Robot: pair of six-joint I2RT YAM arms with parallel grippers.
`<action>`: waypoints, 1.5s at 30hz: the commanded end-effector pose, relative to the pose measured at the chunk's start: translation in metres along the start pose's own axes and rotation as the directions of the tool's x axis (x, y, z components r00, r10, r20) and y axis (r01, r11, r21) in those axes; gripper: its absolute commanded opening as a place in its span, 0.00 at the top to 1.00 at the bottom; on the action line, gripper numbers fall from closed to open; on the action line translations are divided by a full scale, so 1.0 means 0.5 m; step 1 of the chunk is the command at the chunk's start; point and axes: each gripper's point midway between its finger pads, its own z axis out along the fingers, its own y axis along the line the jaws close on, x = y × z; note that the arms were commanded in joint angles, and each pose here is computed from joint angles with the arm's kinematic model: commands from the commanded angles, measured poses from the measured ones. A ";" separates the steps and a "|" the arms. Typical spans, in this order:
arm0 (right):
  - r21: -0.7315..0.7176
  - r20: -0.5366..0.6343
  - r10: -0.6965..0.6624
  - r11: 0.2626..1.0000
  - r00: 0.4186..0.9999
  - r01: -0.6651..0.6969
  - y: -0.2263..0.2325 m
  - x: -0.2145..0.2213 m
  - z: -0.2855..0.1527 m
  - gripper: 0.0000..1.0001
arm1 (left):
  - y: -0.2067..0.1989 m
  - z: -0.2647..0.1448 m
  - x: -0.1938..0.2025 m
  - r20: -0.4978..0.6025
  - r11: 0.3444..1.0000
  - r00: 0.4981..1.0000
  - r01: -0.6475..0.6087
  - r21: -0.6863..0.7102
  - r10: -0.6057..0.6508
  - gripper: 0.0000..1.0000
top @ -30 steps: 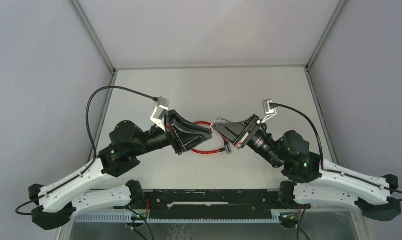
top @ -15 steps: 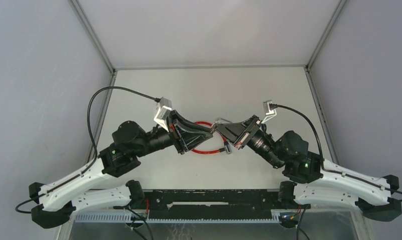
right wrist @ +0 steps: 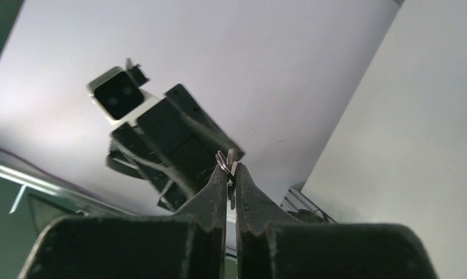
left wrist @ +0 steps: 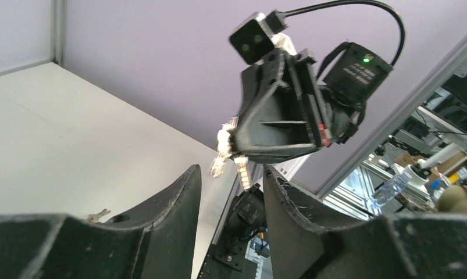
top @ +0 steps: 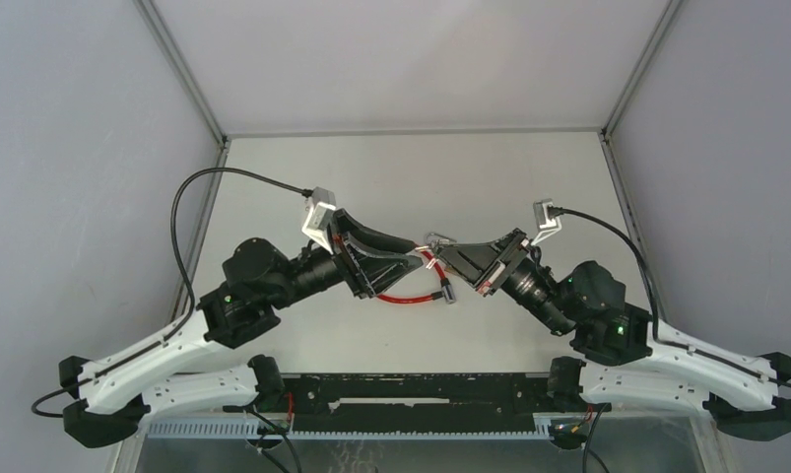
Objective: Unlock with the key
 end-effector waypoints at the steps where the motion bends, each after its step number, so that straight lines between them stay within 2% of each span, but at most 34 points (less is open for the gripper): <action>1: -0.174 0.042 0.084 0.982 0.996 -0.076 0.108 -0.057 -0.033 1.00 | 0.026 0.004 0.006 0.003 0.998 1.000 0.022 -0.062 -0.022 0.53; 8: -0.187 0.047 0.090 0.979 0.995 -0.080 0.114 -0.064 -0.042 1.00 | 0.013 -0.001 -0.019 0.094 0.997 0.993 0.077 -0.024 -0.074 0.48; 14: -0.190 0.047 0.089 0.979 0.995 -0.078 0.115 -0.065 -0.043 1.00 | -0.072 -0.004 -0.046 0.119 0.974 0.985 0.102 0.203 -0.128 0.47; 20: -0.215 0.030 0.087 0.974 0.996 -0.079 0.126 -0.057 -0.039 1.00 | -0.101 -0.005 -0.069 0.149 0.945 0.966 0.162 0.286 -0.211 0.51; 36: -0.266 0.014 0.081 0.961 0.997 -0.075 0.151 -0.049 -0.039 1.00 | -0.064 0.007 -0.054 0.136 0.954 0.955 0.235 0.188 -0.262 0.58; 45: -0.255 -0.010 0.079 0.964 0.997 -0.079 0.149 -0.029 -0.030 1.00 | -0.069 -0.001 -0.067 0.154 0.952 0.951 0.236 0.193 -0.267 0.61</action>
